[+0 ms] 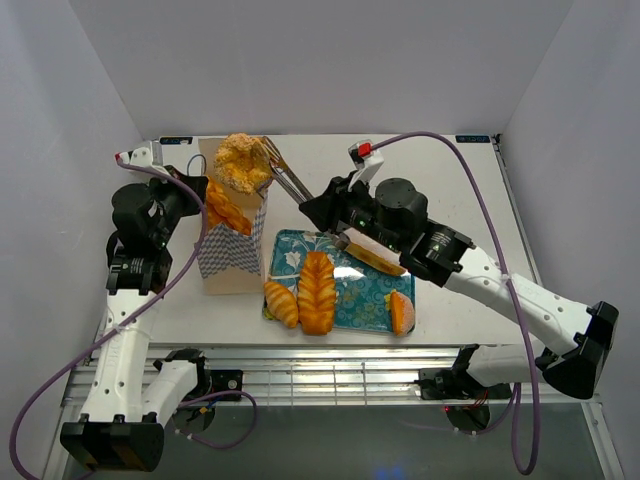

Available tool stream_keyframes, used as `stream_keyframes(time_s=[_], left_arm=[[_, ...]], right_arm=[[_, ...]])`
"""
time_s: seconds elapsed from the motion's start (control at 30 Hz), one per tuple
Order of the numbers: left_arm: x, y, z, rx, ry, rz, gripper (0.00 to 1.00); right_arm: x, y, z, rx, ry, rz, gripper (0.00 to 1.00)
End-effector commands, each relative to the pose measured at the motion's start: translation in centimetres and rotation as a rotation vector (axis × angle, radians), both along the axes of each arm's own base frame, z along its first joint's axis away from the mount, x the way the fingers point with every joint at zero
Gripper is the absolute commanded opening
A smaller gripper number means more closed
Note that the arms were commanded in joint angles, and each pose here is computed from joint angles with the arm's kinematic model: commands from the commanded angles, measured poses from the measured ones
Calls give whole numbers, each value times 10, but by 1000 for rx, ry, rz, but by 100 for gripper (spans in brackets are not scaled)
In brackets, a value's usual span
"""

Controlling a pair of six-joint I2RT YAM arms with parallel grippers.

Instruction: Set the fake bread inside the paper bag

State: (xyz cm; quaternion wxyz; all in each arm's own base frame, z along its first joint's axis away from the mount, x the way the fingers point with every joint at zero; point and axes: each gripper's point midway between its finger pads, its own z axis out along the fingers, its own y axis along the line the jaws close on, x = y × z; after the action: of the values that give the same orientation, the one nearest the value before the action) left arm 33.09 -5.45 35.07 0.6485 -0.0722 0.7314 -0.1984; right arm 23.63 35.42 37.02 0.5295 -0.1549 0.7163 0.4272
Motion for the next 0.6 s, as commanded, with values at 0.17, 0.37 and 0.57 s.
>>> stream_keyframes(time_s=[0.17, 0.37, 0.57], left_arm=[[-3, 0, 10, 18, -67, 2, 0], [-4, 5, 7, 42, -73, 32, 0], [-11, 26, 13, 98, -95, 154, 0]], right_arm=[[1, 26, 13, -25, -20, 90, 41], [6, 39, 17, -19, -19, 105, 44], [9, 44, 37, -5, -43, 111, 48]])
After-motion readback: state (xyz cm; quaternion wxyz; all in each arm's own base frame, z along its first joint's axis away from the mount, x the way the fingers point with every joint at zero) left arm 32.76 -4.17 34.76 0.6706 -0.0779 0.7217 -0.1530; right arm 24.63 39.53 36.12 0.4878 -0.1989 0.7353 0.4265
